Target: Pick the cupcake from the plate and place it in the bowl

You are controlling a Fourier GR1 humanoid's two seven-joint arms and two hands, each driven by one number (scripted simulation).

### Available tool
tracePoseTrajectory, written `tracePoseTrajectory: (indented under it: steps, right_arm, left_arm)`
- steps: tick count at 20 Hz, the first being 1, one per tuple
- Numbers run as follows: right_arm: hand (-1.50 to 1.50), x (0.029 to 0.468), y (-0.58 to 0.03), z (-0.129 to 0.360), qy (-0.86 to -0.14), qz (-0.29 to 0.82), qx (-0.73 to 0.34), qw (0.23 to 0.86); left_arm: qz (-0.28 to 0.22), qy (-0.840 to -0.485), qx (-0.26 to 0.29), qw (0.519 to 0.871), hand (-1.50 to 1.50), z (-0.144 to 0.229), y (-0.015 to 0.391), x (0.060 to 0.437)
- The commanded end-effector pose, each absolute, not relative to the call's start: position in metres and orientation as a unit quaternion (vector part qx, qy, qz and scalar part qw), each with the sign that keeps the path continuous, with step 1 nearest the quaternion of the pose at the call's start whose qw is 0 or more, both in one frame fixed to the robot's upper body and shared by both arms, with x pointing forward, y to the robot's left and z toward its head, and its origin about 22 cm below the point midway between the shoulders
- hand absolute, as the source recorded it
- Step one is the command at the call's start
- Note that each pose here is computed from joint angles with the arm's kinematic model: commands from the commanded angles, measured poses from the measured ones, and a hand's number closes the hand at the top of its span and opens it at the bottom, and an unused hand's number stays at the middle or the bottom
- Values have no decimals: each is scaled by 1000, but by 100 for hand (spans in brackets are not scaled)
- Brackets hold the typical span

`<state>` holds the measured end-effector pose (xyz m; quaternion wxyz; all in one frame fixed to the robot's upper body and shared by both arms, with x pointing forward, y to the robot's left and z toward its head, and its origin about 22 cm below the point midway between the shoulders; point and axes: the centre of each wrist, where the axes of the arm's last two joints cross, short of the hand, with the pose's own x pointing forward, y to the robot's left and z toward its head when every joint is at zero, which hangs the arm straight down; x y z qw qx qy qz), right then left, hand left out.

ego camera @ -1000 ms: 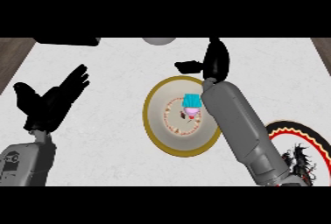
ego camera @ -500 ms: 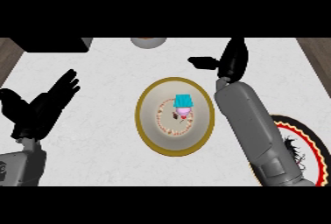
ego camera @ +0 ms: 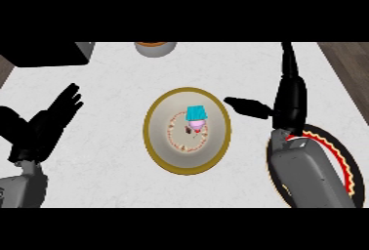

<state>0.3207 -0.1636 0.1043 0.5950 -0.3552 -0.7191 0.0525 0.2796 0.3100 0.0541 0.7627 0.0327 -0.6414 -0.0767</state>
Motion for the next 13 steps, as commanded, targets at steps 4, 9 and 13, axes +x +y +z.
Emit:
tracePoseTrajectory:
  steps: [4, 9, 13]
  right_arm:
    - [-150, 212, -165, 139, -785, 62, -244, 566]
    - [-150, 135, -177, 156, -811, 26, -164, 562]
    - [150, 80, -183, 162, -810, 52, -168, 559]
  left_arm:
    - [-74, -644, 38, 761, 0, 49, 315, 279]
    - [-76, -641, 33, 763, 0, 63, 313, 280]
    - [-72, -643, 43, 761, 0, 62, 319, 275]
